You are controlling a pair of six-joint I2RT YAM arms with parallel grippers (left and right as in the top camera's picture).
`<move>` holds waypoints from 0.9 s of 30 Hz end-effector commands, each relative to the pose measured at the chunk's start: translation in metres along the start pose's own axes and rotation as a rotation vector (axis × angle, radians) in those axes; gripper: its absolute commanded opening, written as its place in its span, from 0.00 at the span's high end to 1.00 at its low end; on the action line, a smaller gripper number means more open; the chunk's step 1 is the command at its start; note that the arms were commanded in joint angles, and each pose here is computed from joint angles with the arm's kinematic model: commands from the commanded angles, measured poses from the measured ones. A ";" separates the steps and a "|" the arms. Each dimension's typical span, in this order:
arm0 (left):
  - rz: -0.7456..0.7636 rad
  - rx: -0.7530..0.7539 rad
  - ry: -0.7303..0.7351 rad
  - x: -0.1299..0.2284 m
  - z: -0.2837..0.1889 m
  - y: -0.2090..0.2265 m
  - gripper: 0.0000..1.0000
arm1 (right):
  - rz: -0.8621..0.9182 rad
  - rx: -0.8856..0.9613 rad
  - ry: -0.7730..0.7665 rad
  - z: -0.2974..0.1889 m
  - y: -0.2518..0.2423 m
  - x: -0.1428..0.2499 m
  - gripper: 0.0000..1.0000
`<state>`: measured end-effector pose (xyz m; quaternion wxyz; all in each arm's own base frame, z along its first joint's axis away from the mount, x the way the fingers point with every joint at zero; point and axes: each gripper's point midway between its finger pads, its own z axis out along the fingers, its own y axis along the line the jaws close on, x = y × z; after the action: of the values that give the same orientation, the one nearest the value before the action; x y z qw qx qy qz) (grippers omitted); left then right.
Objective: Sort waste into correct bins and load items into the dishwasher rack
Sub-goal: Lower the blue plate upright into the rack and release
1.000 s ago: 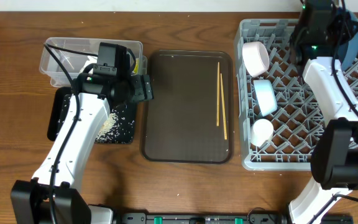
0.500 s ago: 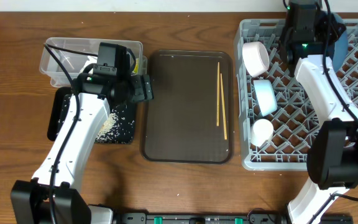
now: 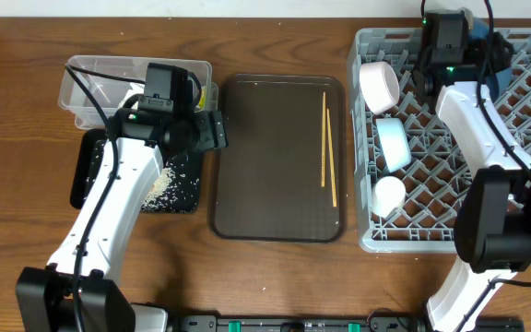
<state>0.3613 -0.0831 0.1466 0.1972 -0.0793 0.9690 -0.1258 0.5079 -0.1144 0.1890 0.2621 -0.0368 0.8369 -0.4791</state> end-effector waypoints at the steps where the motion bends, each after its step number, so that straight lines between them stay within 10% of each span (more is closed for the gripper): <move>1: 0.005 -0.008 -0.018 -0.002 -0.005 0.002 0.12 | 0.082 -0.012 -0.012 0.004 -0.001 -0.001 0.01; 27: 0.005 -0.008 -0.018 -0.002 -0.005 0.002 0.12 | 0.478 -0.476 -0.221 -0.103 -0.017 -0.040 0.01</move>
<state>0.3612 -0.0831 0.1465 0.1970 -0.0793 0.9691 -0.1257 0.4902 -0.0522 0.2568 0.4162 0.0274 0.8718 -0.2570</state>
